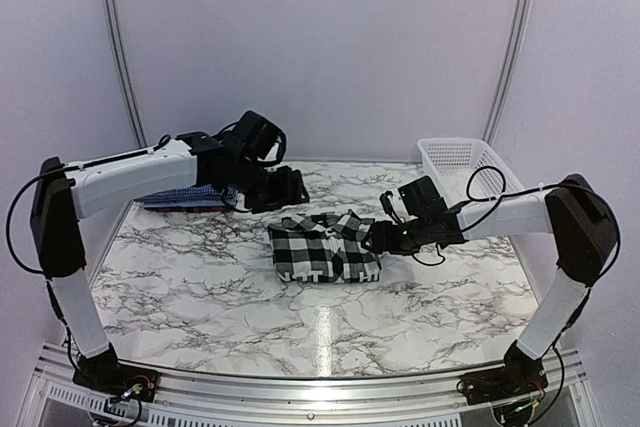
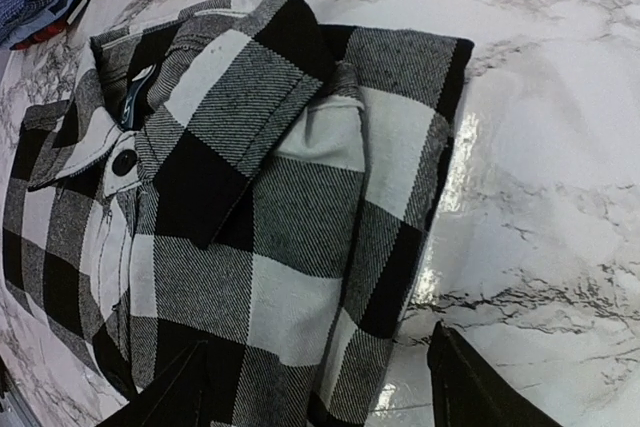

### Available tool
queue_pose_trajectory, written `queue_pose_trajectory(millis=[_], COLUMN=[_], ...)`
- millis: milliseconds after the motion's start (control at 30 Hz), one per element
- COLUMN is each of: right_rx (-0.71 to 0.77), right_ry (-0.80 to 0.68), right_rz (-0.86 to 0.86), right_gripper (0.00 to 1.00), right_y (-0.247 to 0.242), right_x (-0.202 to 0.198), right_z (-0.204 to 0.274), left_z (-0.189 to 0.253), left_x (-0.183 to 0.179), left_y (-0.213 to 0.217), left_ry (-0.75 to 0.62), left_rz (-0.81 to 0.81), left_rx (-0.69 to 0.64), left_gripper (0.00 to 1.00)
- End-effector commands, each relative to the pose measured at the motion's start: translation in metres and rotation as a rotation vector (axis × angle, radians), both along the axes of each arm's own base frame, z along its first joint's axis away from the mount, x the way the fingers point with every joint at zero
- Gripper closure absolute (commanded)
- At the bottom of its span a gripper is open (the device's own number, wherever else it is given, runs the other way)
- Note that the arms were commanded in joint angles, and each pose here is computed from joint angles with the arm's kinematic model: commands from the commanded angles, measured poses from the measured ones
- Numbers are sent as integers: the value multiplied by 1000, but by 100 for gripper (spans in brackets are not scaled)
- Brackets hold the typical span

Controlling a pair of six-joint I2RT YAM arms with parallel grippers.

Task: Fold and stack the long sleeve shirts
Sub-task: Move the square-folded shirt to the center of the board.

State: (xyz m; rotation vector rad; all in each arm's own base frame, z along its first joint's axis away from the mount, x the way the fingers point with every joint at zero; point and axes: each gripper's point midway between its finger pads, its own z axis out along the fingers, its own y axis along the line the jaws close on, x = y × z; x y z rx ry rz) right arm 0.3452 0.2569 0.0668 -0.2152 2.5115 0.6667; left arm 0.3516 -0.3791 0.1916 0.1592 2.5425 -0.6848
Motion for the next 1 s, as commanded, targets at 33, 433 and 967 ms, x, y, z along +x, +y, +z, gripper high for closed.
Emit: queue_pose_trajectory(millis=[33, 433, 967], right_rx=[4, -61, -64], right_ry=[-29, -16, 10], right_rz=[50, 45, 68], right_gripper=[32, 33, 46], right_y=[17, 9, 21], right_x=[8, -30, -55], right_z=[4, -9, -15], left_z=[-62, -107, -118], left_x=[-25, -66, -71], left_y=[34, 51, 36], left_ry=[121, 61, 15], left_rz=[-85, -182, -161], left_rx=[-85, -221, -227], left_gripper=[27, 26, 54])
